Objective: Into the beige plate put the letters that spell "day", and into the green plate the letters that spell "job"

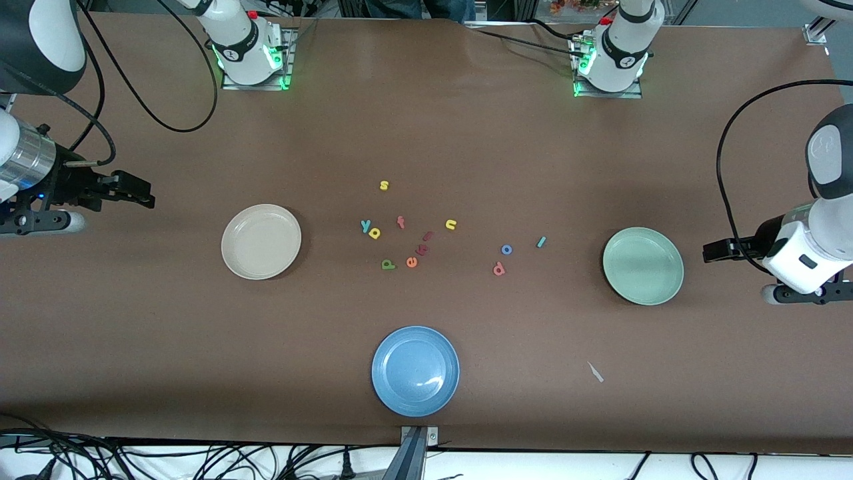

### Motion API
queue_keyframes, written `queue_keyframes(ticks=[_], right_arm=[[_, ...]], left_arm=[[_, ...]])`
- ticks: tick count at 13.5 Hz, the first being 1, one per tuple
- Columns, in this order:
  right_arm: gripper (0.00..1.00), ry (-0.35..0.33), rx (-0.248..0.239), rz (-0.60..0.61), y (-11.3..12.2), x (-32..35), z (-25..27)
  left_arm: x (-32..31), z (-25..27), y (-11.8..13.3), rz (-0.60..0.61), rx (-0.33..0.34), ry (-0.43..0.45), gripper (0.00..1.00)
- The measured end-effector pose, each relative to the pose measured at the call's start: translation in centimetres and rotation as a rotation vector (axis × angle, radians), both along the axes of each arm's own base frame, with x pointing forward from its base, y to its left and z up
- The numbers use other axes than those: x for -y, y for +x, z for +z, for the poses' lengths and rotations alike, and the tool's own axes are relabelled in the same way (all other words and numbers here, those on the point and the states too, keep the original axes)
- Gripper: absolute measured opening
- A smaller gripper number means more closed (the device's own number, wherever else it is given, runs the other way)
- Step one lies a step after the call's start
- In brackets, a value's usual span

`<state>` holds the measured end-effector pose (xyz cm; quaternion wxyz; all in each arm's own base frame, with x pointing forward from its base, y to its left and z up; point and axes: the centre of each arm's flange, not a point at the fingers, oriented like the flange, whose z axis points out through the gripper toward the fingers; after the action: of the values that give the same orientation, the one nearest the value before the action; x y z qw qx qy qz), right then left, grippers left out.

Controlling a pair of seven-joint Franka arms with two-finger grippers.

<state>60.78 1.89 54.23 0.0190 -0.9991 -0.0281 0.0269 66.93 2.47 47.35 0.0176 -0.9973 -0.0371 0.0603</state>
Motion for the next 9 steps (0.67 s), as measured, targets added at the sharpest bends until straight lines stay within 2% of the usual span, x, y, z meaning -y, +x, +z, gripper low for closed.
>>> queue_keyframes(ticks=[9], right_arm=[[1.00, 0.000, 0.000, -0.008, 0.02, 0.47, -0.01]], left_arm=[[0.01, 0.00, 0.00, 0.000, 0.000, 0.000, 1.00]])
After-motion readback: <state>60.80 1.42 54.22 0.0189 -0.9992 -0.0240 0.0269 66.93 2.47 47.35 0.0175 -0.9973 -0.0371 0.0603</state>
